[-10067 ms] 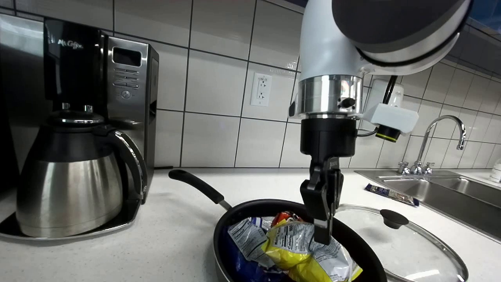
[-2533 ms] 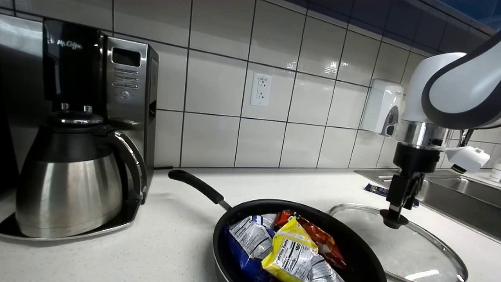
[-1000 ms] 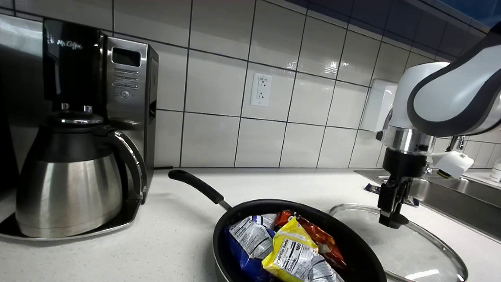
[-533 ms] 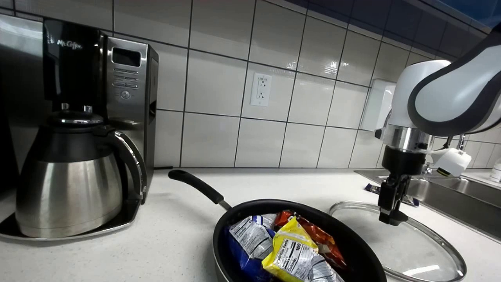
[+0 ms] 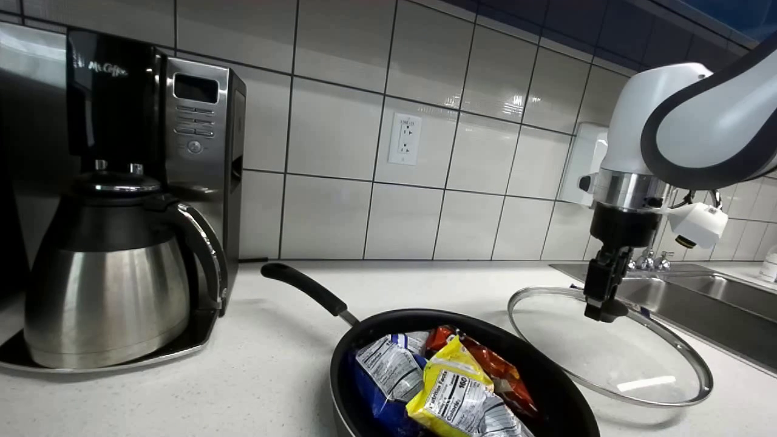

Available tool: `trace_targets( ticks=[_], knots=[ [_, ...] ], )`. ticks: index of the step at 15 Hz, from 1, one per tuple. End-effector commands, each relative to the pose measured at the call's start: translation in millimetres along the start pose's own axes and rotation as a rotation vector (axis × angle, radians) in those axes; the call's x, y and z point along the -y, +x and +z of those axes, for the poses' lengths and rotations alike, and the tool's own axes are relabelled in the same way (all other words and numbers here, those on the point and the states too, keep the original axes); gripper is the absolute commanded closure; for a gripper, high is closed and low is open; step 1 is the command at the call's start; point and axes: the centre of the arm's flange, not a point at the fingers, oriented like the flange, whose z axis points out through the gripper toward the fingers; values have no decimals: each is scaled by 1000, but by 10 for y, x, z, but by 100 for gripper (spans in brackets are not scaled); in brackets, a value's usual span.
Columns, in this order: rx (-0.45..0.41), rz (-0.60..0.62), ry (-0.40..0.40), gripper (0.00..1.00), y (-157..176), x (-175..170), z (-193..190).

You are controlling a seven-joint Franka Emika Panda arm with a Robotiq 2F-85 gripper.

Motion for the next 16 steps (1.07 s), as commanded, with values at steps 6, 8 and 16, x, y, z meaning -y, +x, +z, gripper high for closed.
trace_targets(
  ticks=[6, 8, 16],
  knots=[
    [13, 22, -101, 61, 195, 186, -578],
    [23, 27, -123, 61, 255, 260, -656],
    [41, 71, -206, 61, 383, 434, -975]
  ],
)
